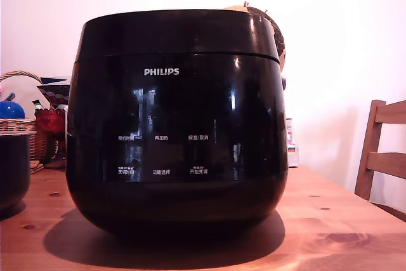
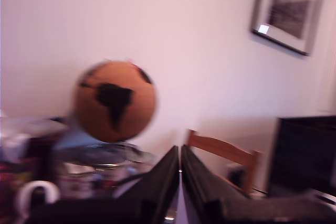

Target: Open the rice cooker by pressing the large metal button on the top of its lid with medium force

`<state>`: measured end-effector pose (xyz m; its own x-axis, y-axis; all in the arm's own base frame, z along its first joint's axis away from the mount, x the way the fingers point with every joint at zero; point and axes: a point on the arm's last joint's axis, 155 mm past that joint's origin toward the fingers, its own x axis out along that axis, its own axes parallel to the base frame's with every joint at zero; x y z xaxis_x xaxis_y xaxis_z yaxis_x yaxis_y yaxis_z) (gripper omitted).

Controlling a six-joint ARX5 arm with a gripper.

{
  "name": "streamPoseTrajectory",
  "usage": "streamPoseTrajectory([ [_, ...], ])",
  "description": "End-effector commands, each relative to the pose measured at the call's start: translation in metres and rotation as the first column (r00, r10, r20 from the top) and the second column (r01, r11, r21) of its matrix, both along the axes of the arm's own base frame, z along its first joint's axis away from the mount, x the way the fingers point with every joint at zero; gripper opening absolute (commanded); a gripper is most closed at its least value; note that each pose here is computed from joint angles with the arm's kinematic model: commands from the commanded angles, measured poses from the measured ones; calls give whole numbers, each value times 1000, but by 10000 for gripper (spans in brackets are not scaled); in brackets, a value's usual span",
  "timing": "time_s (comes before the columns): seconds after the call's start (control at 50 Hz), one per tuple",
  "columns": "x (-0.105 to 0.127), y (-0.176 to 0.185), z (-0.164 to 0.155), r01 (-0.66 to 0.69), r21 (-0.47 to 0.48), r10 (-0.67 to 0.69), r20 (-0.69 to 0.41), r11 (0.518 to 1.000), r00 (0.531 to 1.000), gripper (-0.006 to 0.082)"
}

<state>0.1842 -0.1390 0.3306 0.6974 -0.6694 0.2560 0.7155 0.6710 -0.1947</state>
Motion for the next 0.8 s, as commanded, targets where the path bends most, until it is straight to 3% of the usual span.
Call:
streamPoseTrajectory([
  [0.0,4,-8,-1,31,-1,-31,-11,1000,999,-21],
  [0.46,33,-81,-33,222,35,-217,-123,974,968,-22],
  [0.78,45,-132,-49,270,174,-252,-122,947,960,-21],
])
